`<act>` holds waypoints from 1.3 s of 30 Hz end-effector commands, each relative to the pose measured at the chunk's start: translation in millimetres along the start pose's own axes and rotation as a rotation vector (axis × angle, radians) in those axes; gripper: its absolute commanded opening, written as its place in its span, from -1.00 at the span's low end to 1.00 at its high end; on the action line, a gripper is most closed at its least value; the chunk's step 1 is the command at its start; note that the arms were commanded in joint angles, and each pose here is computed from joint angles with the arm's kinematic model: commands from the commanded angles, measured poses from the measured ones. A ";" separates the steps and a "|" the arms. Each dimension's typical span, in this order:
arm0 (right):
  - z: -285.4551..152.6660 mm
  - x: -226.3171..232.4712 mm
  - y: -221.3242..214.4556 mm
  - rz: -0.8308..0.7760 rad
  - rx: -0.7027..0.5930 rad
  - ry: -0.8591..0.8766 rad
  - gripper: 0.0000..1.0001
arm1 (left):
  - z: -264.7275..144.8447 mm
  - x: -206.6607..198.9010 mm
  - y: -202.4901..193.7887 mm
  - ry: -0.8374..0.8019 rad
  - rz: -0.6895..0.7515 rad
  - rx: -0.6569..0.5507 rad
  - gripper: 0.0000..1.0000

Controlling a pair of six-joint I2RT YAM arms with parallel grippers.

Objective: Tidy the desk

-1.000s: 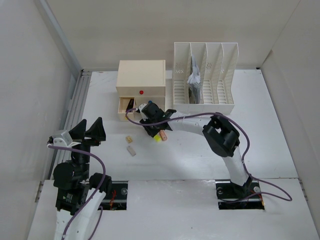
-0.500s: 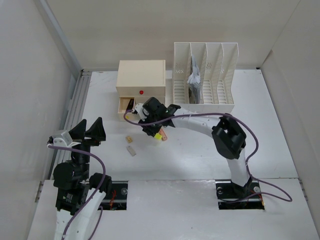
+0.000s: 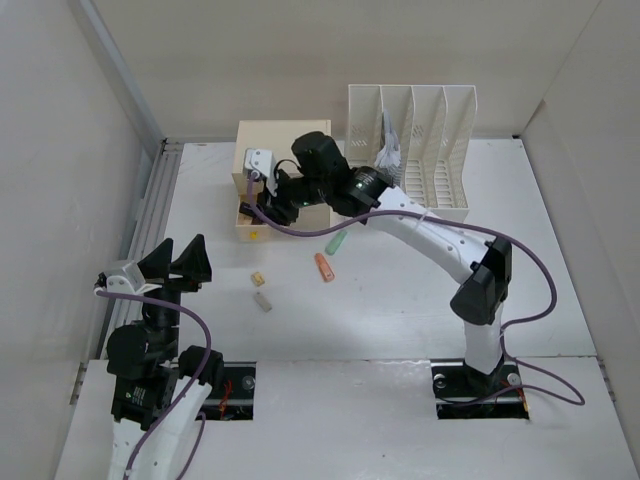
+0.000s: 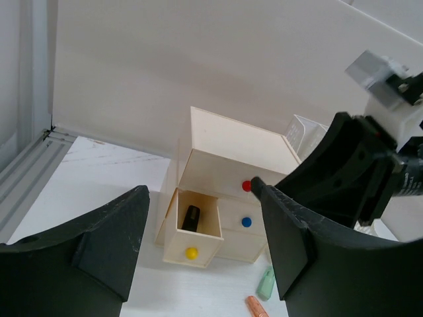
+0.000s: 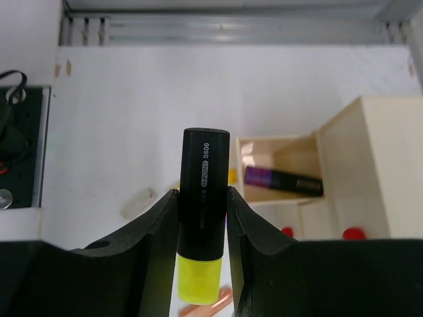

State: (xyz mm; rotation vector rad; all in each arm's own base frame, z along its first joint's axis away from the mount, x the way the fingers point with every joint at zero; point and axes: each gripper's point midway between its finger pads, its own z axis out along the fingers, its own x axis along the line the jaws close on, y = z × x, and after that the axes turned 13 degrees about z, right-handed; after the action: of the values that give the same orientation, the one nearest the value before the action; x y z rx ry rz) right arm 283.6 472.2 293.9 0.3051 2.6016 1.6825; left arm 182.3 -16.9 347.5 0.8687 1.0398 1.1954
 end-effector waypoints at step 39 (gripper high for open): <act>96.2 -67.4 31.6 0.158 -0.281 0.062 -1.00 | 11.8 3.5 -0.3 0.033 0.022 0.007 0.30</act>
State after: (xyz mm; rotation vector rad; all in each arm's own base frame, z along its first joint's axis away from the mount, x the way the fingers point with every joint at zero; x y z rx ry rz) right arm 369.4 542.0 250.9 0.4785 2.5040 2.0496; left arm 194.0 -15.8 338.6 0.9046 1.0867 1.2075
